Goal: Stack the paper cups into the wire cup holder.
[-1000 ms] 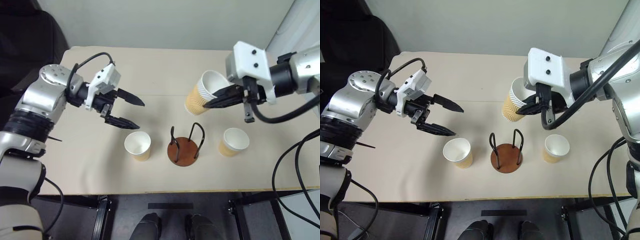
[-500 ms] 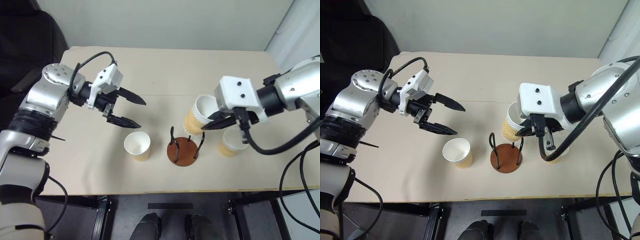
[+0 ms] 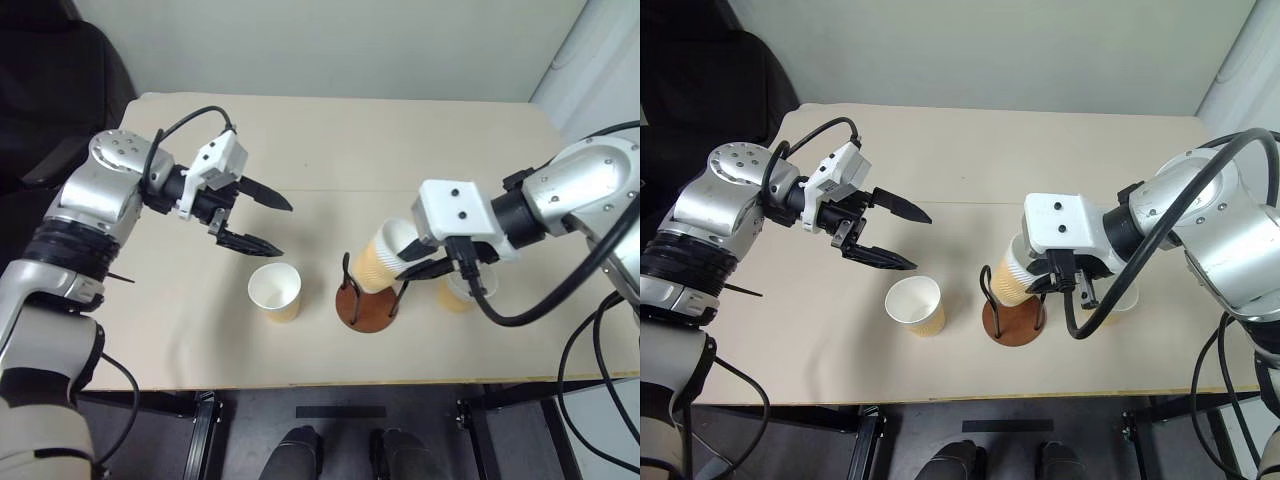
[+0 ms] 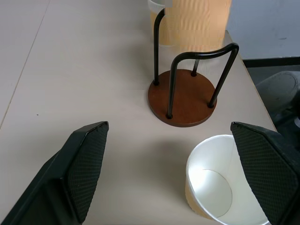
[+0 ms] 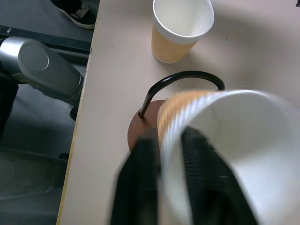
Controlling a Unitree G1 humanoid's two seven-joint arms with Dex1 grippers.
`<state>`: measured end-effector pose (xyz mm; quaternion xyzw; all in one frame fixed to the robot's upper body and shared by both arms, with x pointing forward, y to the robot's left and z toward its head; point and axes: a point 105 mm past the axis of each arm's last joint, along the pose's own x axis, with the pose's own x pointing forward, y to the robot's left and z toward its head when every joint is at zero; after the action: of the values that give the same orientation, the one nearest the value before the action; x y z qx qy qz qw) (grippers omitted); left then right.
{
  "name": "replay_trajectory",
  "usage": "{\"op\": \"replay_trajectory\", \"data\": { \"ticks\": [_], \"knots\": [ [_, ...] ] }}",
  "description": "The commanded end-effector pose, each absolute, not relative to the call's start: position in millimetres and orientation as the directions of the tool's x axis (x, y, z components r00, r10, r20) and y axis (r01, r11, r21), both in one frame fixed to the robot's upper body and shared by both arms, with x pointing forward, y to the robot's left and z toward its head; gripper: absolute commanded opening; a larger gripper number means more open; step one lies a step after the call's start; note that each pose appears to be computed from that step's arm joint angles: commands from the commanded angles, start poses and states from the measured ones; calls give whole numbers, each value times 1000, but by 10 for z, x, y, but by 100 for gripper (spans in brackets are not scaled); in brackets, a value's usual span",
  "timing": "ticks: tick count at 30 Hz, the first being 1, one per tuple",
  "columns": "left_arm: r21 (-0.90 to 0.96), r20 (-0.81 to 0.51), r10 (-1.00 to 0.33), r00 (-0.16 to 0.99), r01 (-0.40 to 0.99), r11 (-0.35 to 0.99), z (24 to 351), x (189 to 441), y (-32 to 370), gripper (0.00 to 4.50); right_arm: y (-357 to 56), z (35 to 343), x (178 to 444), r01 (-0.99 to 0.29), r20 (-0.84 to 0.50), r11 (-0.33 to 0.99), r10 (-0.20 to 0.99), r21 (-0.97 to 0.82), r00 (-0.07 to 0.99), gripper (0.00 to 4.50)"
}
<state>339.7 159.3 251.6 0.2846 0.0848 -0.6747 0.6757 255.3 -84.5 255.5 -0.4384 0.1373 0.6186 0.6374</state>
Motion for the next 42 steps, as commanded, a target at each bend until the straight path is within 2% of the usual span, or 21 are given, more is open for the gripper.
{"op": "replay_trajectory", "data": {
  "ticks": [1,5,8,13,16,20,24,27,34,42],
  "knots": [
    [311,-492,-869,62,944,-108,2649,3362,1579,450,-789,2676,2569,-893,-674,-125,703,-431,227,209],
    [313,-485,-872,64,944,-106,2648,3366,1582,450,-746,2805,2625,-889,-607,-57,750,-454,262,356],
    [316,-474,-878,63,943,-103,2661,3370,1572,450,-731,2921,2670,-877,-541,6,785,-480,302,448],
    [307,-452,-891,46,946,-107,2677,3346,1539,450,-810,3271,2738,-845,-315,234,854,-481,415,448],
    [303,-442,-896,42,947,-105,2686,3334,1538,450,-912,3328,2722,-837,-246,325,852,-441,461,448],
    [295,-422,-906,35,950,-101,2728,3324,1520,450,-1238,3113,2611,-822,-299,414,788,-391,539,448],
    [291,-420,-907,25,951,-108,2736,3328,1489,450,-1552,2693,2493,-814,-500,413,644,-409,579,448],
    [295,-421,-907,17,948,-119,2738,3337,1455,450,-1745,2496,2448,-814,-595,395,556,-426,581,448],
    [305,-423,-906,13,944,-128,2741,3351,1422,450,-1914,2270,2448,-831,-675,342,486,-438,556,448],
    [298,-426,-905,13,946,-126,2731,3313,1455,450,-1978,2028,2521,-850,-712,295,465,-436,526,448]
  ]
}}
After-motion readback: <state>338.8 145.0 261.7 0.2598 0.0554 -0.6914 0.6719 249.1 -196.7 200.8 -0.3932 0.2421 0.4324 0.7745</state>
